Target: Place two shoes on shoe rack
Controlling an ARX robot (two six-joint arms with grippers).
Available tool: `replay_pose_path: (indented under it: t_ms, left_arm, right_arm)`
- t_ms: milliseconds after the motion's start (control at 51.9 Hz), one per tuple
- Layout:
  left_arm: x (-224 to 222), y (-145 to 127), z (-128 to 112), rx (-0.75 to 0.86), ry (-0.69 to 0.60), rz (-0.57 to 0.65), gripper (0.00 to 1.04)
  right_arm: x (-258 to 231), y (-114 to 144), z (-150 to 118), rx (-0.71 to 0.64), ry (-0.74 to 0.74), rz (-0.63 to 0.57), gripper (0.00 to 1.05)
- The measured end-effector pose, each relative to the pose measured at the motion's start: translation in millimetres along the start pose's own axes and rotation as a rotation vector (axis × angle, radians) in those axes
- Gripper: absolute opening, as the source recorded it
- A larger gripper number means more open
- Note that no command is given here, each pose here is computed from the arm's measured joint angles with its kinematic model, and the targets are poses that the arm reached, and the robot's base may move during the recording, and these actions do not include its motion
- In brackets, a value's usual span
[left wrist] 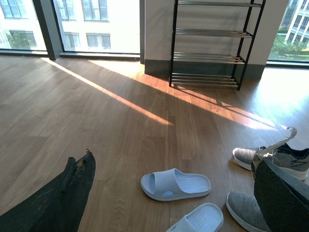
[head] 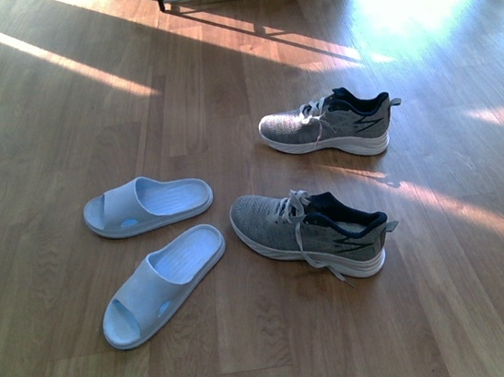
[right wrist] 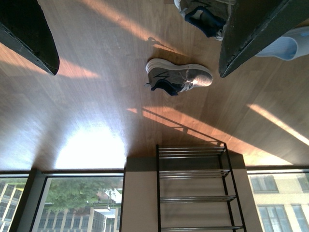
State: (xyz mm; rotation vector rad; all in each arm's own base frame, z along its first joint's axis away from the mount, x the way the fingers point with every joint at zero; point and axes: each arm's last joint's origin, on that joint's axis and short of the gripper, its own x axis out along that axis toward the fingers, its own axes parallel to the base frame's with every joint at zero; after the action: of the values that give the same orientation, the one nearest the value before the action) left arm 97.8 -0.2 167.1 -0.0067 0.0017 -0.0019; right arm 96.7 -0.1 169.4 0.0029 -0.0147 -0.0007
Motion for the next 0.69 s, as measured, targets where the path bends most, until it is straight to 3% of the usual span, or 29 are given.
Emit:
replay_pose_path:
  t_ms: [694]
  left_arm:
    - [0.0, 0.0, -0.1, 0.000, 0.000, 0.000, 0.95]
  right_arm:
    - [0.0, 0.0, 0.0, 0.000, 0.000, 0.000, 0.96]
